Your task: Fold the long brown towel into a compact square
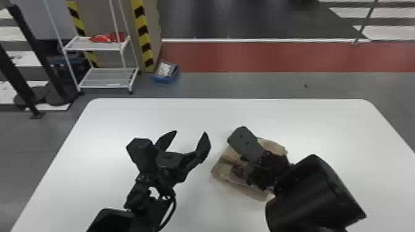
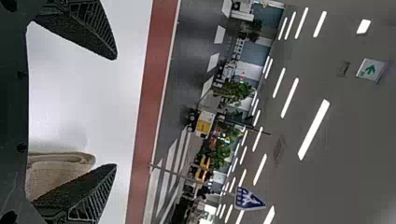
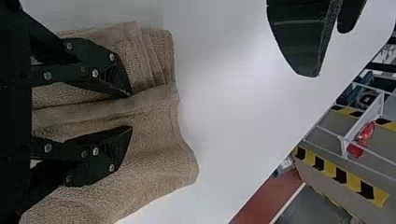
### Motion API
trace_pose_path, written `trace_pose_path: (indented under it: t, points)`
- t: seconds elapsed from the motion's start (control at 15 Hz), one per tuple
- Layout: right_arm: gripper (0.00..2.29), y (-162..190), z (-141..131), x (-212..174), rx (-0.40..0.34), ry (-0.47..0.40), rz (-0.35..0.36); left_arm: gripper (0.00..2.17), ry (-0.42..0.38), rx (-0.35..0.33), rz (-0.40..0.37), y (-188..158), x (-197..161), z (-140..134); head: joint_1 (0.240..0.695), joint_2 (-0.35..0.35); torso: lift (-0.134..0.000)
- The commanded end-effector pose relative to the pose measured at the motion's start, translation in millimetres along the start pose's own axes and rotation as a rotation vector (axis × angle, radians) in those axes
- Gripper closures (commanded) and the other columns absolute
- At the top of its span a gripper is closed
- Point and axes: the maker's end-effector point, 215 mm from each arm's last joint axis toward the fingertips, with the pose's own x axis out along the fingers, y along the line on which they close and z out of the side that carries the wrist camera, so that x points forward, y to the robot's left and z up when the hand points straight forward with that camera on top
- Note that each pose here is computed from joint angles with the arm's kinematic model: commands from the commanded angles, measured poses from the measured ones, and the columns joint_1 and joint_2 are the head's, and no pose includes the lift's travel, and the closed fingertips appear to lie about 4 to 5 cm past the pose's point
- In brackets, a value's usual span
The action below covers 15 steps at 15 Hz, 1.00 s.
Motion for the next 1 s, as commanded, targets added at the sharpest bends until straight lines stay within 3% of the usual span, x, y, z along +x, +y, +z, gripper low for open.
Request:
trace_pose_path:
  t: [0.0,0.13,0.4,0.8,0.87,0.93]
  points:
    - [1.22,-2.9,0.1,-2.1,0.004,-0.006,-0.017,0.05,0.001,0.001,0.000,-0.2,0.0,-0.4,0.695,0.010,-0.102]
    - [1.53,-2.8,6.7,-7.2,0.012,-0.034,-0.021,0.05,0.003,-0.001,0.002,1.2,-0.2,-1.7,0.695,0.005,-0.102]
    - [1.54,9.2,32.0,-34.9,0.039,-0.131,0.012,0.05,0.000,-0.001,0.002,1.2,-0.2,-0.8,0.695,0.011,-0.102]
    - [1.53,42.6,29.1,-38.2,0.023,-0.120,0.098,0.05,0.002,0.000,-0.002,-0.9,-0.2,-1.7,0.695,0.045,-0.102]
    - [1.42,49.0,25.0,-33.9,0.024,-0.107,0.118,0.05,0.002,0.000,-0.004,-1.7,-0.2,-2.0,0.695,0.046,-0.102]
    - [1.04,57.0,22.8,-31.9,0.026,-0.102,0.144,0.05,0.002,0.000,-0.004,-1.7,-0.2,-2.0,0.695,0.048,-0.102]
